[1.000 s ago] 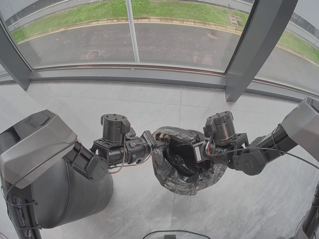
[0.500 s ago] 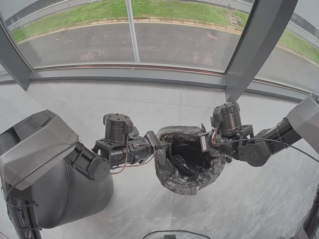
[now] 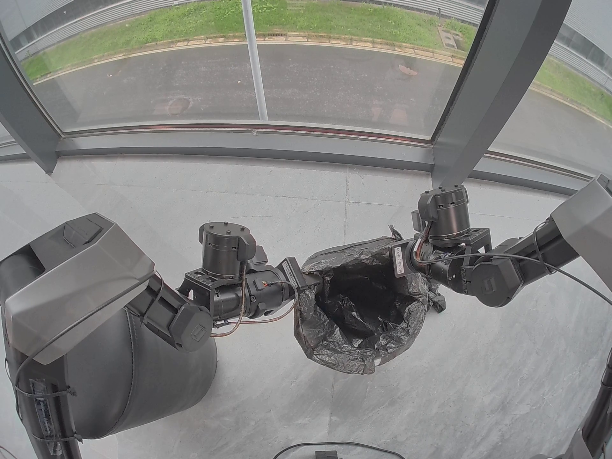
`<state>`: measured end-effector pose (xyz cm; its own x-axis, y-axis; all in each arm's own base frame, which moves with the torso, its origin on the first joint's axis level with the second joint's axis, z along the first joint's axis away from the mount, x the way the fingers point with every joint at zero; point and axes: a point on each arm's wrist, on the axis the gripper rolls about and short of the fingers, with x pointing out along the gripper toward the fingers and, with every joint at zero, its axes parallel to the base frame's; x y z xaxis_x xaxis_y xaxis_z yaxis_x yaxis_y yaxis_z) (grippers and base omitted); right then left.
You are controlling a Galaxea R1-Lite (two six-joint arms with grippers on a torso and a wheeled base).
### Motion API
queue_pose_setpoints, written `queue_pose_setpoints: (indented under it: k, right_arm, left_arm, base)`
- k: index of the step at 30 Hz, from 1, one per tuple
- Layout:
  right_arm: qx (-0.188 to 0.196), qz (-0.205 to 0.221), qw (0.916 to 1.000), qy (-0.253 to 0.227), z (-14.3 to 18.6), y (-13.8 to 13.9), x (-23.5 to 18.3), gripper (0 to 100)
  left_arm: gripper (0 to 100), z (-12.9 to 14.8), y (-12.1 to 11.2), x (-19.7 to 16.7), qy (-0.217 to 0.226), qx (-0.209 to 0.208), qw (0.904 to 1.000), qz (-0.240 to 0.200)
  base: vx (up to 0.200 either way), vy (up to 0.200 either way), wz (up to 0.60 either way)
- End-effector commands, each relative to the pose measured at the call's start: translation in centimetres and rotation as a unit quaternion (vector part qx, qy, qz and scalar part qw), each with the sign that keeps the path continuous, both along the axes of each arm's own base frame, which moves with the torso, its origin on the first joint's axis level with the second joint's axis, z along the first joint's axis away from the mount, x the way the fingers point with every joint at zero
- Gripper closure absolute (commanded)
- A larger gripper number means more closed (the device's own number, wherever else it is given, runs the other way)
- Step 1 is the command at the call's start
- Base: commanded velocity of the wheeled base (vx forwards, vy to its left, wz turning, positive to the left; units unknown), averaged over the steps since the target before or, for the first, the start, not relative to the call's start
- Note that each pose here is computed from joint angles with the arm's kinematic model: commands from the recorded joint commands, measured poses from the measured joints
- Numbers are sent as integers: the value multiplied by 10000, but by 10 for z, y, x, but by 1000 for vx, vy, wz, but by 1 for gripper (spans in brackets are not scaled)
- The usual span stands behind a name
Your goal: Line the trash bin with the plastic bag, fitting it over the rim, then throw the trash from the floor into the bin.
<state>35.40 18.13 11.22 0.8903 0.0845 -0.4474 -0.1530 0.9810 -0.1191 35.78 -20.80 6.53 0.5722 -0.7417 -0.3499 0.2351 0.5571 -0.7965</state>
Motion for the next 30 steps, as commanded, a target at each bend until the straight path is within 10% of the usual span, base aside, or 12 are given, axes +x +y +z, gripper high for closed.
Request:
queue_pose_setpoints:
  k: [1, 30]
  right_arm:
    - [-42, -12, 10000, -5, -3, 0, 6, 100]
    - [-11, -272, 9989, -369, -24, 17, 35, 100]
  left_arm:
    - [100, -7, -3, 2, -51, 99, 9999, -86]
    - [100, -6, 23, 33, -198, -33, 9996, 175]
  base:
    - [0, 0, 0]
    - [0, 0, 0]
